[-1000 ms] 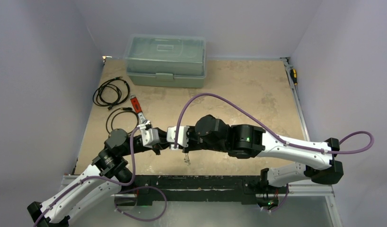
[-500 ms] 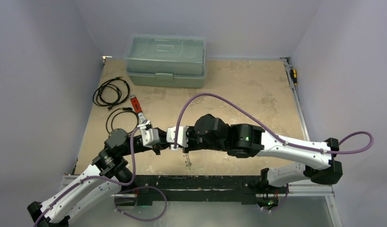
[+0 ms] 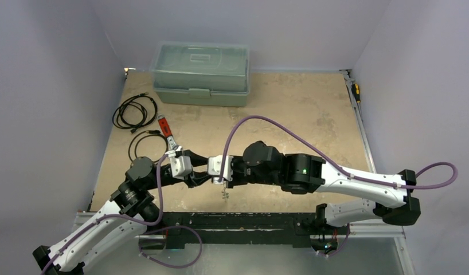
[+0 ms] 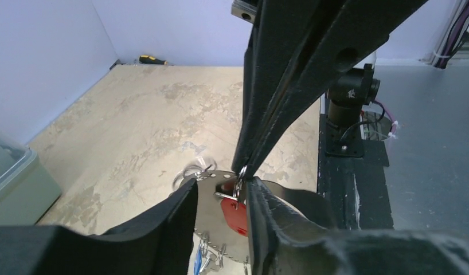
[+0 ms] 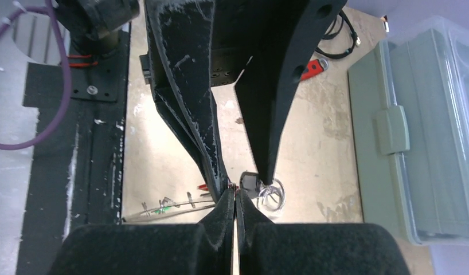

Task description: Put the keys on the keyring

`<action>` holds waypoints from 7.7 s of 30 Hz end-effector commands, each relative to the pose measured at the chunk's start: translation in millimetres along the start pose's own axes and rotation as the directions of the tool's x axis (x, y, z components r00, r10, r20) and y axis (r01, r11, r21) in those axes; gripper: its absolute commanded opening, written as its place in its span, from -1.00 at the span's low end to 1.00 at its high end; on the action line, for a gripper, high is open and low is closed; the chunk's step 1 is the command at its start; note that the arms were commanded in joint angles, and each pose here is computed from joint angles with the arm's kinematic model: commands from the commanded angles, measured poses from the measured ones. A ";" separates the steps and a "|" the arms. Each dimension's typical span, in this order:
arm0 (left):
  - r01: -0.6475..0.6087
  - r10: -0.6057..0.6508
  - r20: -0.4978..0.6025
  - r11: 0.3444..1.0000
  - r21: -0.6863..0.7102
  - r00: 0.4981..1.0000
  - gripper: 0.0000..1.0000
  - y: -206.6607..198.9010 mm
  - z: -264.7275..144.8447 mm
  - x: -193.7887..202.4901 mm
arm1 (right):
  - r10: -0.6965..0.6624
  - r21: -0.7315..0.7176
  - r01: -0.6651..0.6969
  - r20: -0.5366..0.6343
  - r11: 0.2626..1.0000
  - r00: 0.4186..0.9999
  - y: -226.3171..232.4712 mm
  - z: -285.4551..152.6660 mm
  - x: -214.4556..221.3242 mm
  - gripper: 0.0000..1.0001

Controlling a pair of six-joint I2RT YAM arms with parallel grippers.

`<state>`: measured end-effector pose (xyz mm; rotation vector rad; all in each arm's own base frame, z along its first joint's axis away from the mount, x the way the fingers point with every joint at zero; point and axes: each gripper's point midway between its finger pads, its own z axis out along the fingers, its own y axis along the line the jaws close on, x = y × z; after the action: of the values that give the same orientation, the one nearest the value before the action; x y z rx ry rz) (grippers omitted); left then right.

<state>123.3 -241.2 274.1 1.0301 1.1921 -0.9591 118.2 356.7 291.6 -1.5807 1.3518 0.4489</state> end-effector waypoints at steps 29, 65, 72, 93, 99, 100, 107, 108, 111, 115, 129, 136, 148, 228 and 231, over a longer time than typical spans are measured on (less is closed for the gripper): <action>-0.106 0.084 0.167 0.986 0.129 0.982 -1.00 -24.3 -2.6 -48.7 | 0.085 0.006 -0.091 0.315 0.996 0.945 -5.0 -40.6 -51.4 -1.00; -0.107 0.086 0.170 0.988 0.114 0.982 -0.15 -22.0 -2.6 -48.6 | 0.084 0.016 -0.095 0.340 0.995 0.937 -6.3 -48.7 -52.1 -1.00; -0.105 0.083 0.167 0.986 0.126 0.982 -0.29 -23.4 -1.4 -47.5 | 0.079 0.006 -0.087 0.361 0.996 0.929 -5.7 -46.5 -59.0 -1.00; -0.071 0.052 0.166 0.991 0.113 0.985 -0.28 -21.7 -1.6 -47.4 | 0.060 0.002 -0.066 0.385 0.998 0.921 -6.6 -42.7 -68.8 -1.00; -0.066 0.047 0.164 0.991 0.113 0.985 -0.50 -21.5 -1.3 -46.8 | 0.061 0.002 -0.068 0.399 0.998 0.915 -7.1 -46.9 -70.9 -1.00; -0.067 0.048 0.165 0.992 0.111 0.985 -0.58 -21.2 -1.3 -47.6 | 0.061 0.002 -0.068 0.399 0.998 0.915 -7.0 -46.9 -70.7 -1.00; -0.066 0.047 0.164 0.992 0.112 0.985 -1.00 -21.2 -1.1 -47.7 | 0.061 -0.002 -0.066 0.403 0.998 0.913 -6.1 -45.7 -71.5 -1.00; -0.068 0.049 0.165 0.991 0.111 0.985 -1.00 -21.3 -1.5 -48.6 | 0.061 -0.002 -0.066 0.402 0.998 0.913 -6.0 -45.9 -71.3 -1.00; -0.079 0.063 0.167 0.993 0.093 0.984 -1.00 -19.2 -3.6 -50.8 | 0.064 0.008 -0.074 0.394 0.997 0.917 -7.4 -45.7 -68.3 -1.00; -0.073 0.064 0.161 0.996 0.055 0.985 -1.00 -13.1 -4.3 -52.5 | 0.063 0.030 -0.080 0.371 0.996 0.926 -10.2 -47.1 -61.1 -0.85; -0.058 0.054 0.136 0.998 0.031 0.989 -1.00 -7.5 -2.8 -49.5 | 0.052 0.020 -0.055 0.130 0.998 0.990 -18.8 -48.3 -44.2 0.02; -0.057 0.051 0.135 0.998 0.040 0.990 -1.00 -8.9 -2.4 -49.2 | 0.035 -0.037 -0.033 0.057 0.999 0.998 -14.1 -40.9 -45.4 -0.25; -0.055 0.047 0.132 0.997 0.054 0.990 -1.00 -11.0 -1.8 -47.2 | 0.024 -0.070 -0.023 0.006 0.997 1.000 -6.8 -21.9 -36.2 -0.40; -0.067 0.058 0.185 0.997 0.042 0.981 -0.81 -13.0 -7.7 -62.9 | 0.141 0.051 -0.206 0.570 0.977 0.810 -13.2 -43.2 -65.4 -1.00; -0.067 0.056 0.186 0.996 0.055 0.981 -0.76 -15.0 -7.3 -62.7 | 0.137 0.047 -0.198 0.570 0.979 0.810 -13.5 -47.5 -68.2 -1.00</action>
<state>105.5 -237.4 311.0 1.0113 1.0425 -1.0078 104.5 354.0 325.0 -1.2082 1.1503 0.7724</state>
